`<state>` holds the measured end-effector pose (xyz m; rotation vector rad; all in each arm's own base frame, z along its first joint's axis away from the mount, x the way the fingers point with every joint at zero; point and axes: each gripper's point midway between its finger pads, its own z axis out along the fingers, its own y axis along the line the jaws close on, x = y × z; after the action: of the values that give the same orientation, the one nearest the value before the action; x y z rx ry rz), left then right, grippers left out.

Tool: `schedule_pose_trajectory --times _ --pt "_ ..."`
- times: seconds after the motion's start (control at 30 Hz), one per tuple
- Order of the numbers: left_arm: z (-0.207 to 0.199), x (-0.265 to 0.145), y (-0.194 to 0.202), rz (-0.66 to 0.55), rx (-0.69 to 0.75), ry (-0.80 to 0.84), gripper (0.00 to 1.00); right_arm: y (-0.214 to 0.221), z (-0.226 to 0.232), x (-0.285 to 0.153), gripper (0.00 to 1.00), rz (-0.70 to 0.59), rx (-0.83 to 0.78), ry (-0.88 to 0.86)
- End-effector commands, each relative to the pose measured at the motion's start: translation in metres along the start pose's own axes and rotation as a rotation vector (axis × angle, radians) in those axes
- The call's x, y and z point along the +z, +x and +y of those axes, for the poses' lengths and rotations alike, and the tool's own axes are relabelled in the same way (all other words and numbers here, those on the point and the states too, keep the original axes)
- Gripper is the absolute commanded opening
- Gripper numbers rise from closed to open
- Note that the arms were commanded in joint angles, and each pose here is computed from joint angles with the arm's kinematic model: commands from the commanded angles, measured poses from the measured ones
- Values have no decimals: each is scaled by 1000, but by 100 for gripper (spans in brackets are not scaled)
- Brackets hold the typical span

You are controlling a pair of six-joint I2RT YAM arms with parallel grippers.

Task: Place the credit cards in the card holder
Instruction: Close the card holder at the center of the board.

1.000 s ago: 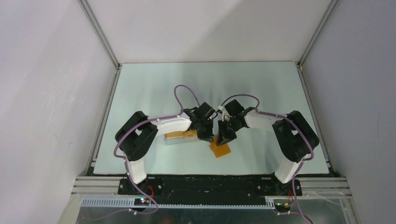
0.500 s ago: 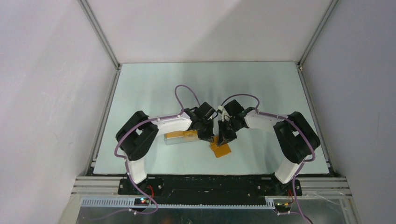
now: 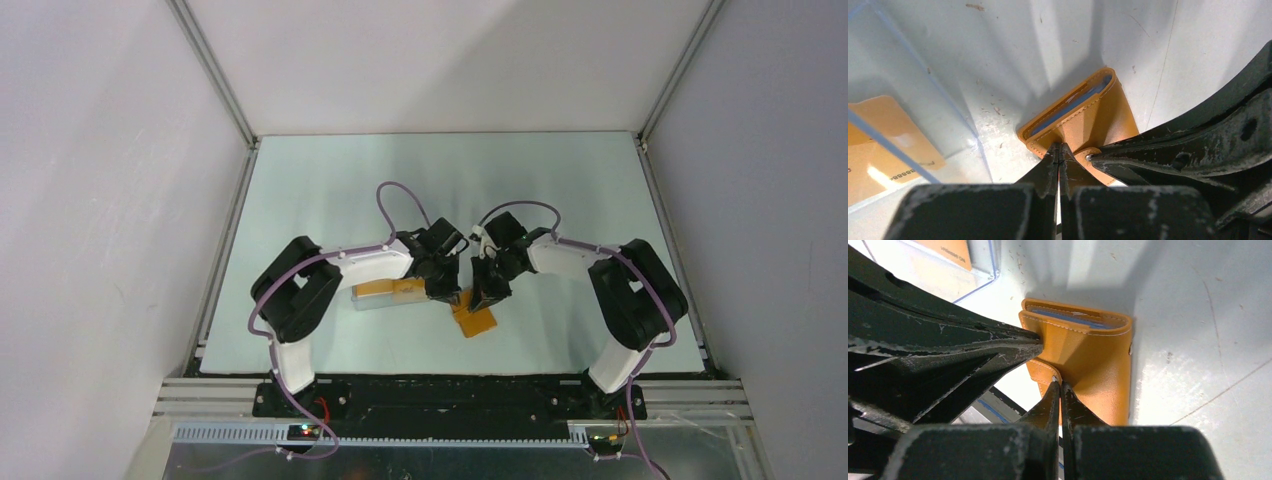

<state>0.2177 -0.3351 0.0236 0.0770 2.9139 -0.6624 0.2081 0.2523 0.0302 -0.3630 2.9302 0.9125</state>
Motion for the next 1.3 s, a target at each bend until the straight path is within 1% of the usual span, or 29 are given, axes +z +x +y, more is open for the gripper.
schedule_pose_trajectory --times 0.0,0.33,0.63,1.07,1.27 --pt "32 21 17 48 -3 -133 0 13 -23 -6 0 45 34 66" --pt "32 21 17 52 -3 -137 0 25 -34 15 0 108 30 105" --pt "32 22 18 57 0 -134 0 27 -44 25 0 98 27 130" --pt "34 22 17 52 -8 -148 0 50 -73 22 0 131 45 320" --pt "37 21 16 45 -18 -160 0 64 -95 20 0 167 41 467"
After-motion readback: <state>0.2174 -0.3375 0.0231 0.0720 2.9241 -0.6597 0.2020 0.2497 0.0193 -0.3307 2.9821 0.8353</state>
